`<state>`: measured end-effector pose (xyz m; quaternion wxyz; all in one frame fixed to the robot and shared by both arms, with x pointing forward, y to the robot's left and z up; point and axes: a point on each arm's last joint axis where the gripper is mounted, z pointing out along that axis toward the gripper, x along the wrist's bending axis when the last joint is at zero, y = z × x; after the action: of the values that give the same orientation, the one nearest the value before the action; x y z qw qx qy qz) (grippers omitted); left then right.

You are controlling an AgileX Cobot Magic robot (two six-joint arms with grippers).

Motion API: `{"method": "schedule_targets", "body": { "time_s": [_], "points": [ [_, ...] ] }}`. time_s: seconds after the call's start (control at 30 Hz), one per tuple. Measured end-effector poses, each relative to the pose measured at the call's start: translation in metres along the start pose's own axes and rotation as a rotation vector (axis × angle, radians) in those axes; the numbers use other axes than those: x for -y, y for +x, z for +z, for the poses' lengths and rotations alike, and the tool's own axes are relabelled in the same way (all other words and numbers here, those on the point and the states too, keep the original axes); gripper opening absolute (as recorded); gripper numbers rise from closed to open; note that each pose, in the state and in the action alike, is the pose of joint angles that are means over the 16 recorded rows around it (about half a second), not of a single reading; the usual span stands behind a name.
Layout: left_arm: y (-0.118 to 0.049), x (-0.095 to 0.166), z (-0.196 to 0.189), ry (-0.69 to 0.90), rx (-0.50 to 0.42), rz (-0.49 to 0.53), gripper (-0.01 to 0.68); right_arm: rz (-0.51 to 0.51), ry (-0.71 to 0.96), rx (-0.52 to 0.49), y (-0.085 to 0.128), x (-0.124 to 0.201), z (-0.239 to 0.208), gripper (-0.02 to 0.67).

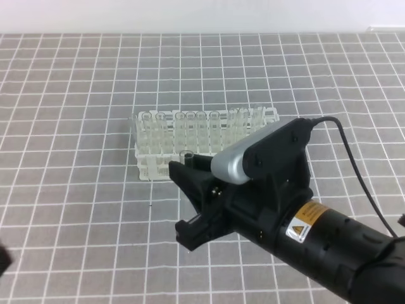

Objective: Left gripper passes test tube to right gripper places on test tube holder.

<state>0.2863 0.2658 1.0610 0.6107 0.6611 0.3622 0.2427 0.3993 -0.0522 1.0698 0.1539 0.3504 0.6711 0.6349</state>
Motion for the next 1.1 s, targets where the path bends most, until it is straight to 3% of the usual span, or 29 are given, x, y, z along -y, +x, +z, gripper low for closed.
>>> {"method": "schedule_targets", "body": {
  "time_s": [0.2,0.63,1.1],
  "points": [
    [0.004,0.019,-0.017,-0.064,0.013,-0.03,0.0,-0.009,0.016,0.017,-0.003,0.002,-0.002,0.104],
    [0.005,0.08,0.007,-0.064,0.073,-0.117,0.0,-0.037,0.029,0.037,-0.008,0.002,-0.002,0.104],
    [0.005,0.091,0.01,-0.038,0.077,-0.183,0.0,-0.054,0.021,0.113,-0.03,-0.003,0.0,0.104]
  ]
}}
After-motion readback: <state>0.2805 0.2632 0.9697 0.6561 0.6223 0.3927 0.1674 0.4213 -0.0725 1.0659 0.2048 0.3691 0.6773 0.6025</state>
